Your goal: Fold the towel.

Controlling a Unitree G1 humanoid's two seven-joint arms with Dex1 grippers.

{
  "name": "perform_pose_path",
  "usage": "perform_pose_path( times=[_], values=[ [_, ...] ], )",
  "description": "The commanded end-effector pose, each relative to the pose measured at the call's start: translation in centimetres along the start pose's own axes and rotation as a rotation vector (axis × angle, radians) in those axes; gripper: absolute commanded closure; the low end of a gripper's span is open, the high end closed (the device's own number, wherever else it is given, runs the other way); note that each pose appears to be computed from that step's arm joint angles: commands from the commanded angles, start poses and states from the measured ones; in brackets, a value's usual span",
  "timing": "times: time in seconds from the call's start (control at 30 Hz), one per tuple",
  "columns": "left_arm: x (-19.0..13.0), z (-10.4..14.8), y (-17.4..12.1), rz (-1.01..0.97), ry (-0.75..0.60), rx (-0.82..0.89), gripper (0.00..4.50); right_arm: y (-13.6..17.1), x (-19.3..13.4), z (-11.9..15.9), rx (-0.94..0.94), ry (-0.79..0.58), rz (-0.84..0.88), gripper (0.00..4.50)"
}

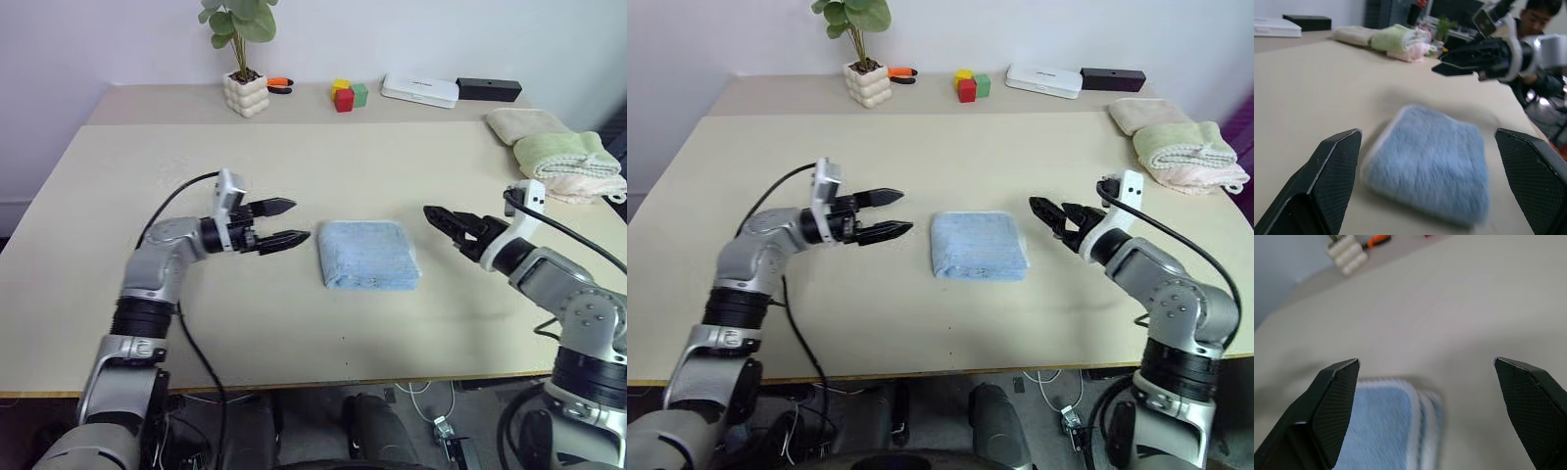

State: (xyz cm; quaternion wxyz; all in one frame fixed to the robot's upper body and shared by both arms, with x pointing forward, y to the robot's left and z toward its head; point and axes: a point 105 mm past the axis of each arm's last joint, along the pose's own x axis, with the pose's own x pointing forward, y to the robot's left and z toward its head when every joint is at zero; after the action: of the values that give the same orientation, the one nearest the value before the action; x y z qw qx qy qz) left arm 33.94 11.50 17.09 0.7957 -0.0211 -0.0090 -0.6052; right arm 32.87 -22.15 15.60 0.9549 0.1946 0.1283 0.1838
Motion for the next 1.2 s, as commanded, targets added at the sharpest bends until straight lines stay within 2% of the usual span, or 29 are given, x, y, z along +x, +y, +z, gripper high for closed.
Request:
perform_pose_path(
  times=[0.03, 0.17, 0.33, 0.6, 0.83, 0.93, 1.17, 1.2],
  values=[
    [-1.4, 1.5, -0.8, -0.06, -0.047, 0.078, 0.05, 0.3, -0.4, -0.9, -0.017, 0.077, 0.03, 0.03],
    [-3.4, 1.7, -2.0, -0.128, -0.028, 0.054, 0.05, 0.6, -0.1, -3.1, 0.028, 0.17, 0.044, 0.03],
    [-4.6, 1.2, -3.0, -0.157, 0.013, 0.077, 0.05, 1.1, 0.1, -4.2, 0.046, 0.214, 0.054, 0.03],
    [-4.7, 1.7, -2.9, -0.118, -0.003, 0.097, 0.05, 1.9, 0.8, -6.4, 0.075, 0.293, 0.084, 0.03],
    [-5.3, 1.6, -3.7, -0.129, 0.016, 0.089, 0.05, 2.6, 1.6, -7.2, 0.126, 0.314, 0.119, 0.03],
    [-5.5, 1.7, -3.5, -0.107, 0.023, 0.098, 0.0, 3.0, 1.9, -7.7, 0.193, 0.318, 0.146, 0.89],
    [-5.2, 1.6, -3.5, -0.093, 0.011, 0.102, 0.0, 3.4, 2.6, -7.5, 0.225, 0.305, 0.168, 4.42],
    [-5.0, 1.5, -3.5, -0.091, 0.009, 0.104, 0.0, 3.3, 2.7, -7.2, 0.226, 0.291, 0.16, 4.47]
  ],
)
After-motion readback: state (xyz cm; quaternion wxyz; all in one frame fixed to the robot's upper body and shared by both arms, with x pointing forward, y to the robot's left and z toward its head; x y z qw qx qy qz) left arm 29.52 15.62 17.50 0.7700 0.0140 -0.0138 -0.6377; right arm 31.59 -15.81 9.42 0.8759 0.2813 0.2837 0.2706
